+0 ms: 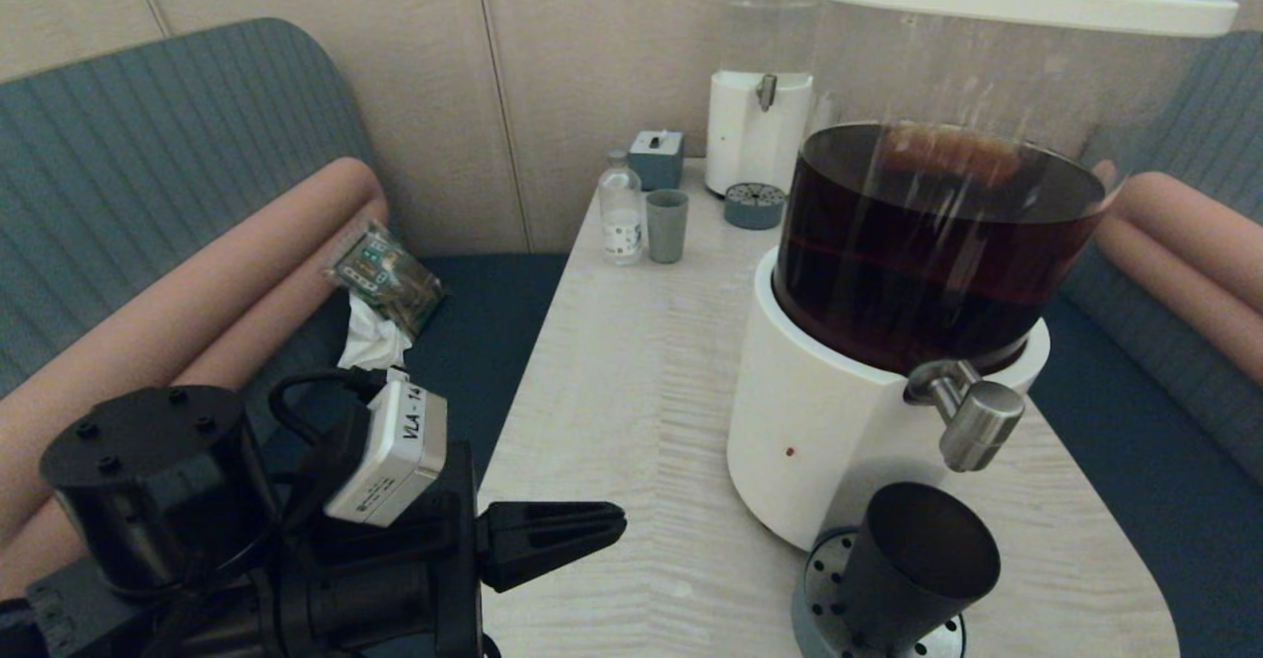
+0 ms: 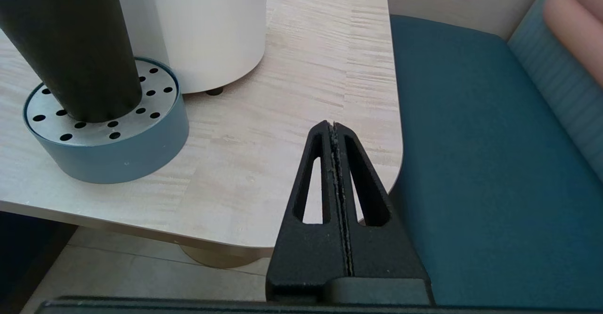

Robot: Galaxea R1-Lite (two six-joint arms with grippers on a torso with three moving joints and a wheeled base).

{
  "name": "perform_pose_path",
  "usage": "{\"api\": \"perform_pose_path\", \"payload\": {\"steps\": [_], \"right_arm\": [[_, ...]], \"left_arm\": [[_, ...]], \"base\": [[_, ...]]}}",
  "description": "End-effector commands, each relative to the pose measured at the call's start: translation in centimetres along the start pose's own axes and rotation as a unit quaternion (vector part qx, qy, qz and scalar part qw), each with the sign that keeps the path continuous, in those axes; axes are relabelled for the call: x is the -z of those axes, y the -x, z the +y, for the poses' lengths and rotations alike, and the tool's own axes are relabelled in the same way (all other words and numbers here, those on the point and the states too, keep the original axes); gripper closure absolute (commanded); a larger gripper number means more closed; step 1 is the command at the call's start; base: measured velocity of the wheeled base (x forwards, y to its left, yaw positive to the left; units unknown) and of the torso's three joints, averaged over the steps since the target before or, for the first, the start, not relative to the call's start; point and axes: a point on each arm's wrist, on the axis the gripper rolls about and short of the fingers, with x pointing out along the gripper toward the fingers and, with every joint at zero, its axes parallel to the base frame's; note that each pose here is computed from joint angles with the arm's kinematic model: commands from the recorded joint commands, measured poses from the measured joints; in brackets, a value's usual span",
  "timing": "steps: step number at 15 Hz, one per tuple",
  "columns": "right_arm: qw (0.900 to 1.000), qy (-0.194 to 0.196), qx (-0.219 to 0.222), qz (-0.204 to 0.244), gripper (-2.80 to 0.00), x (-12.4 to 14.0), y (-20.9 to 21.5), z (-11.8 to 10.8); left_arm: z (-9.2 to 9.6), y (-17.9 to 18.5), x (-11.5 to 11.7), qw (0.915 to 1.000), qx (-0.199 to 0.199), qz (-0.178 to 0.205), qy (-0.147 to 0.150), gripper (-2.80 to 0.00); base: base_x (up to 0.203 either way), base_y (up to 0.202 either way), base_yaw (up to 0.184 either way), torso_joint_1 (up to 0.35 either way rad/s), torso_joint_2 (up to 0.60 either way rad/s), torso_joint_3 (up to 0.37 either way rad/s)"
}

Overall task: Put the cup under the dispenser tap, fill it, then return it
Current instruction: Place the cup next to the water dispenser

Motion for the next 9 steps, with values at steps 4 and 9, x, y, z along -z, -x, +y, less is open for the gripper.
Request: {"api": "perform_pose_path", "payload": {"steps": [4, 9], "right_arm": [[1.000, 0.000, 0.000, 0.000, 0.00, 0.2, 0.0, 0.0], [1.000, 0.000, 0.000, 0.000, 0.00, 0.2, 0.0, 0.0]], "left_arm": [[0.1, -1.2, 1.4, 0.9995, 0.018, 0.021, 0.017, -2.80], [0.1, -3.5, 2.8, 0.9980, 0.044, 0.042, 0.017, -2.80]], "base": [[0.000, 0.000, 0.000, 0.000, 0.00, 0.000], [0.000, 0.000, 0.000, 0.000, 0.00, 0.000]]}}
